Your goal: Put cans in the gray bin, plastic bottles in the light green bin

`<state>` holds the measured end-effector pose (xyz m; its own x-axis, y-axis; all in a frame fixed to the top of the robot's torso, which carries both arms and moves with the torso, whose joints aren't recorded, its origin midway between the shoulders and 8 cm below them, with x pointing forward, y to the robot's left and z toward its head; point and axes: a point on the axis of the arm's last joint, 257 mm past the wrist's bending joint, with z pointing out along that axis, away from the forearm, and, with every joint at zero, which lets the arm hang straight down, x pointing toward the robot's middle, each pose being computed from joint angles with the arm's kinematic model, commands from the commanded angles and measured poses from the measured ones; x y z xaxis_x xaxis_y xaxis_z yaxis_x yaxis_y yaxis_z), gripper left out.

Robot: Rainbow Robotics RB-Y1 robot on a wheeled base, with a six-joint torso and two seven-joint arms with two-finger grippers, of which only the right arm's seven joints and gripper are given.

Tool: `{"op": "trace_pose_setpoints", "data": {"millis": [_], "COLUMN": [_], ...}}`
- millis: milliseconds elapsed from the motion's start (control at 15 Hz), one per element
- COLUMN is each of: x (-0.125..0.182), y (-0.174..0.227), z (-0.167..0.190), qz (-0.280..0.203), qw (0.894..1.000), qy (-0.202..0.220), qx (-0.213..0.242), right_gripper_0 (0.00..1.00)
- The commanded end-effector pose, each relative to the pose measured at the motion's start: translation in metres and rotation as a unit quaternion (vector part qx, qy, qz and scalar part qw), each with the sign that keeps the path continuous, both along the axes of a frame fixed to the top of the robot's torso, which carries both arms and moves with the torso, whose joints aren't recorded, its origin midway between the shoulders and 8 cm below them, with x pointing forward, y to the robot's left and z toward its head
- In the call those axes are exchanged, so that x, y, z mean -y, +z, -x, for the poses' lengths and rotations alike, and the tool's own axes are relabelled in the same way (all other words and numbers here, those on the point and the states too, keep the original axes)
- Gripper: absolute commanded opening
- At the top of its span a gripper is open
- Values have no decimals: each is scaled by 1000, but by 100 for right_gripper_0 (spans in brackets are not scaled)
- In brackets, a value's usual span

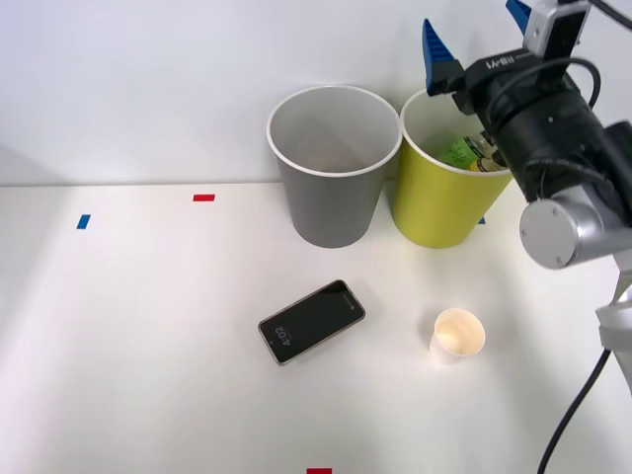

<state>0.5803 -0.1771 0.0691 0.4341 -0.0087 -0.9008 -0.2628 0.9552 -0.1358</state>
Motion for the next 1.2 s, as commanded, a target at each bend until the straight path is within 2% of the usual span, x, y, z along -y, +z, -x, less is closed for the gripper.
{"op": "trace_pose_setpoints", "data": {"millis": [67,400,533,667,933,1067,1200], "x": [-1,2,3,2,8,14,25], "y": [-36,-62,-78,-97,-137,-153,-177], "z": [51,156,189,215,256,266,274], "qz": [3,15,-7,-55,-86,-66,-51], "qw": [1000,999,999,997,993,994,995], "qy": [12,34,31,28,3,-15,-42], "qx": [6,-21,-43,-48,-81,-90,-74], "right_gripper_0": [100,100,100,100,100,100,100]}}
